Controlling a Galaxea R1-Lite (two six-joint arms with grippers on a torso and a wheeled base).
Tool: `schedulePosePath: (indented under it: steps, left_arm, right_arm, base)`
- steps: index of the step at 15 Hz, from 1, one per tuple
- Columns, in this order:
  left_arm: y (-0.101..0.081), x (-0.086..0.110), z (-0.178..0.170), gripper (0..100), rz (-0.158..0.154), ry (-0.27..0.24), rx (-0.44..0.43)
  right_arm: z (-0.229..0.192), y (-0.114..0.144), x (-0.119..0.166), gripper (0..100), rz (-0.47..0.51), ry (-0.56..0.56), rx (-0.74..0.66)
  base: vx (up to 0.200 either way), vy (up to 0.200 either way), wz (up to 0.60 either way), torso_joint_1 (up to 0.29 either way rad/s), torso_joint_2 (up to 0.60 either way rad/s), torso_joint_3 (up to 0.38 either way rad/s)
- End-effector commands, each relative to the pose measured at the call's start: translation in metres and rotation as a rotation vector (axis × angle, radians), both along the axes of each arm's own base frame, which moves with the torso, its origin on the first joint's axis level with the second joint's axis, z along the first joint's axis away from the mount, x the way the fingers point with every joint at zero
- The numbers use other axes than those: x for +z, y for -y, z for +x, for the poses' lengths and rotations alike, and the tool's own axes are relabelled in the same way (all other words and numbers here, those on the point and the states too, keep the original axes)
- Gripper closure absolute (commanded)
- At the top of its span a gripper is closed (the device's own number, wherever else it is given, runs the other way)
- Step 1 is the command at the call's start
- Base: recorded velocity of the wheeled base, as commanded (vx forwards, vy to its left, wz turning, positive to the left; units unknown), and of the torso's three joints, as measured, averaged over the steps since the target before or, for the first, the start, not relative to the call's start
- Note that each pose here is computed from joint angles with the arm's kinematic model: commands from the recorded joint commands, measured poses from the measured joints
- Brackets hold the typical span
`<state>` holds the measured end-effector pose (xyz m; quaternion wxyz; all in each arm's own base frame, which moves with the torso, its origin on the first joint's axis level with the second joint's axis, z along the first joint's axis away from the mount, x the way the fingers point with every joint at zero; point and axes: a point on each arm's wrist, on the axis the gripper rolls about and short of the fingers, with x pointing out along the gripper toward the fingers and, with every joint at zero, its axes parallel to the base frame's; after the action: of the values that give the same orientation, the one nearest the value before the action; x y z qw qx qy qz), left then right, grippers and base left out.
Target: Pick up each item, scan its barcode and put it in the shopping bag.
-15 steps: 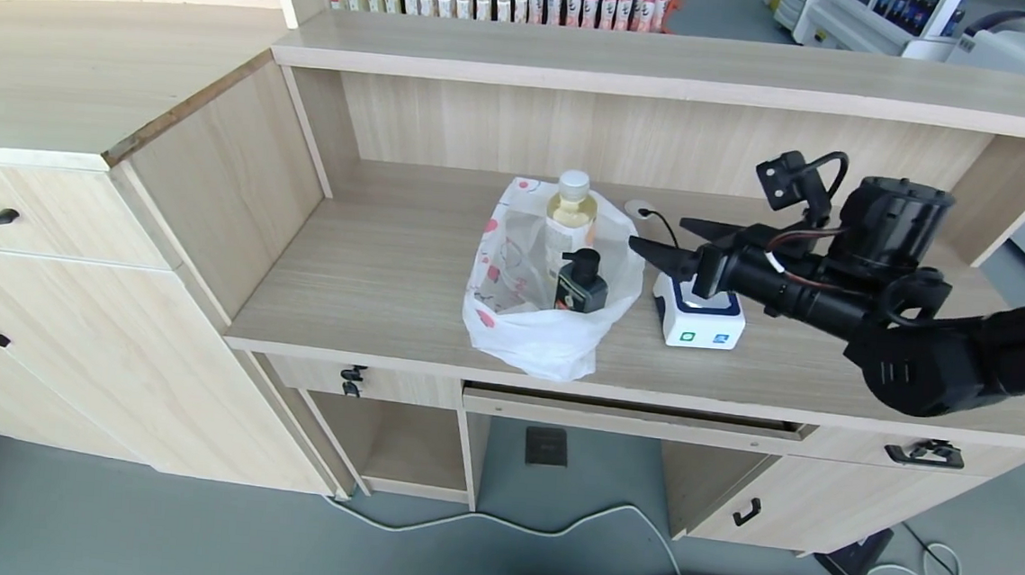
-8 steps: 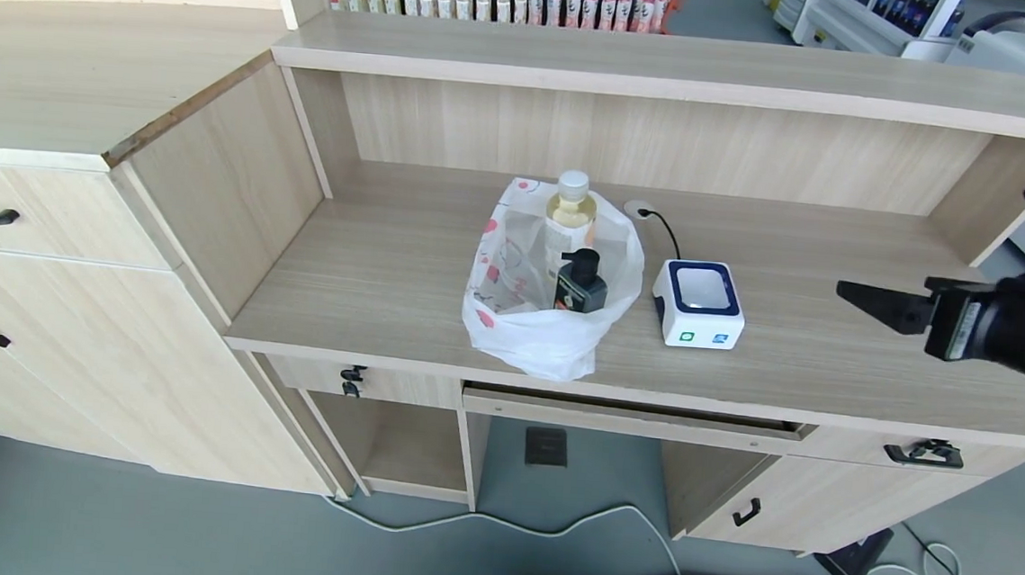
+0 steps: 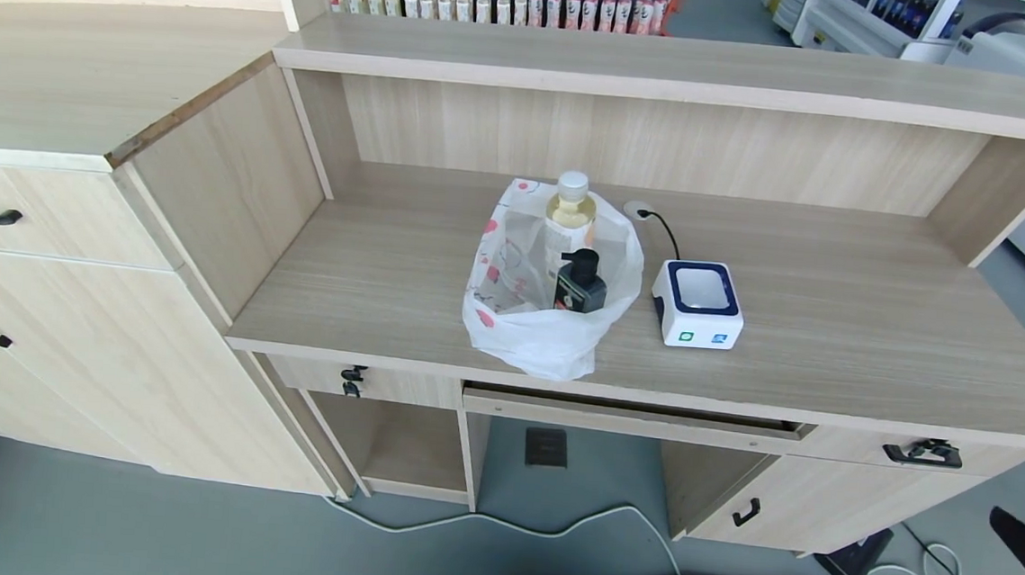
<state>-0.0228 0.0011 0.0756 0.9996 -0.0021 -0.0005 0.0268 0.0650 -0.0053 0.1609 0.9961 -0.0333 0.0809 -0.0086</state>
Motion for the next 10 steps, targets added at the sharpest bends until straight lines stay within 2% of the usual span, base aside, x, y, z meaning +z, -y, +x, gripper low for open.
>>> schedulePosePath:
  steps: [1, 3, 5, 10]
  left_arm:
    - [0.000, 0.000, 0.000, 0, 0.000, 0.001, 0.000]
    - [0.000, 0.000, 0.000, 0, 0.000, 0.001, 0.000]
    - [0.000, 0.000, 0.000, 0, 0.000, 0.001, 0.000]
    - [0.000, 0.000, 0.000, 0, 0.000, 0.001, 0.000]
  right_arm:
    - [-0.043, -0.005, -0.037, 0, -0.012, 0.106, -0.010]
    - [-0.060, -0.007, -0.049, 0, -0.022, 0.191, -0.005]
    - [-0.074, -0.008, -0.062, 0, -0.023, 0.197, -0.010]
    - [-0.080, -0.009, -0.078, 0, -0.012, 0.115, -0.024]
  base:
    - [0.000, 0.000, 0.00, 0.000, 0.00, 0.000]
    - [0.000, 0.000, 0.00, 0.000, 0.00, 0.000]
    - [0.000, 0.000, 0.00, 0.000, 0.00, 0.000]
    - [0.000, 0.000, 0.00, 0.000, 0.00, 0.000]
